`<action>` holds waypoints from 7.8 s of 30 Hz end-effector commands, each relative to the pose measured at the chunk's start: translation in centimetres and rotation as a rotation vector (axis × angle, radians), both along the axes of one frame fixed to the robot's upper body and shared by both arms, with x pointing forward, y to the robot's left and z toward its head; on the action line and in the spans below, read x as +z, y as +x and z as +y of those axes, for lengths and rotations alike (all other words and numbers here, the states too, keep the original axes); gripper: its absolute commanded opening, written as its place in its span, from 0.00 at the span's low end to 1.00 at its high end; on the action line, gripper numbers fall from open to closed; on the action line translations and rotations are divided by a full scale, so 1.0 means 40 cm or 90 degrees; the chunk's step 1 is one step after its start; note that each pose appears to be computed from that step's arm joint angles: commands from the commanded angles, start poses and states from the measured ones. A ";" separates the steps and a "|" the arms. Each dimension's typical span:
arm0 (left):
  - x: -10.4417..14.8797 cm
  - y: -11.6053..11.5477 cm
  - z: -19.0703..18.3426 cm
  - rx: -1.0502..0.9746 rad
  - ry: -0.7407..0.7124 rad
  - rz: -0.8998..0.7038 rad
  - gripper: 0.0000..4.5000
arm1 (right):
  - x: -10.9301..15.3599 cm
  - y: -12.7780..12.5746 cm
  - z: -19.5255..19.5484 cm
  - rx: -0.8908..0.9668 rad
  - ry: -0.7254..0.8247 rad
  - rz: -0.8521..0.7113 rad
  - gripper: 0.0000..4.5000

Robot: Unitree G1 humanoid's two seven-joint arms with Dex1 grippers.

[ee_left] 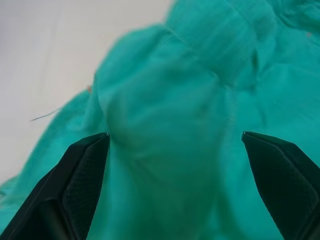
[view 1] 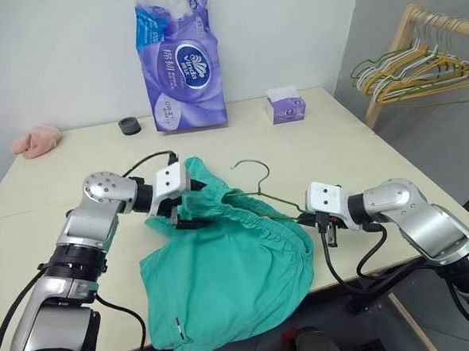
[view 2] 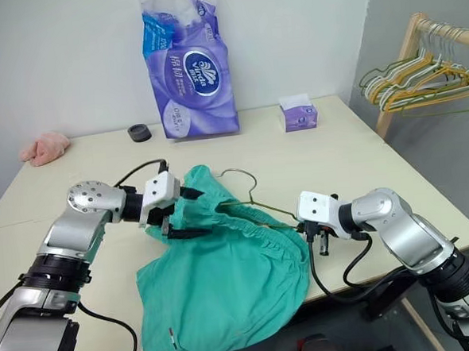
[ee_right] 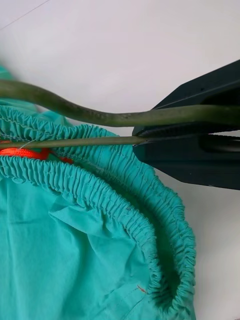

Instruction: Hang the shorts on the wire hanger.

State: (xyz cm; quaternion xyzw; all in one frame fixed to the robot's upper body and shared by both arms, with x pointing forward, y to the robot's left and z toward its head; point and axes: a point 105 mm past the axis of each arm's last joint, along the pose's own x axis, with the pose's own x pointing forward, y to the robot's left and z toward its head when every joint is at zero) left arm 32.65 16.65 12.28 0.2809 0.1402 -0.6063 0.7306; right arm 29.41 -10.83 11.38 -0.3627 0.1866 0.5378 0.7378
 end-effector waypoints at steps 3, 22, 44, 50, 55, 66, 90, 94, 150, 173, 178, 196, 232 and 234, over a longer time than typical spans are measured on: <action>0.015 0.003 -0.016 -0.017 0.007 -0.024 0.90 | 0.042 -0.006 0.026 0.042 0.007 -0.044 0.00; -0.011 -0.019 -0.054 -0.020 -0.035 -0.001 0.00 | 0.077 -0.029 0.052 0.135 0.021 -0.096 0.00; 0.021 0.041 -0.024 0.113 -0.117 -0.006 0.00 | -0.033 -0.184 -0.093 -0.249 0.253 0.121 0.99; 0.026 0.043 -0.028 0.108 -0.116 -0.007 0.00 | -0.059 -0.186 -0.043 -0.299 0.292 0.146 0.99; 0.029 0.044 -0.033 0.105 -0.118 -0.010 0.00 | -0.076 -0.173 0.001 -0.297 0.306 0.168 0.99; 0.028 0.037 -0.030 0.110 -0.121 -0.014 0.00 | -0.111 -0.143 0.027 -0.344 0.295 0.222 0.64; 0.029 -0.022 -0.007 0.072 -0.110 0.088 0.00 | 0.002 0.038 -0.214 -0.372 0.123 -0.046 0.00; 0.058 -0.050 -0.016 0.030 -0.125 0.117 0.00 | 0.005 0.038 -0.218 -0.369 0.150 0.026 0.00; -0.116 -0.012 -0.109 0.027 0.039 -0.038 0.00 | 0.160 -0.033 -0.054 -0.015 0.034 -0.015 0.59; -0.134 -0.003 -0.118 0.012 0.045 -0.041 0.00 | -0.016 0.022 -0.111 -0.242 0.054 0.023 1.00; -0.129 -0.002 -0.116 0.010 0.047 -0.044 0.00 | -0.049 0.065 -0.103 -0.208 0.009 0.014 1.00; -0.112 -0.002 -0.126 0.005 0.033 -0.049 0.00 | -0.060 0.097 -0.042 -0.005 -0.117 0.013 0.71; -0.067 0.036 0.005 0.144 -0.089 0.071 0.84 | 0.024 0.028 -0.065 -0.013 -0.045 0.018 0.00; -0.080 0.040 -0.008 0.140 -0.082 0.061 0.84 | 0.025 0.025 -0.062 -0.012 -0.042 0.020 0.00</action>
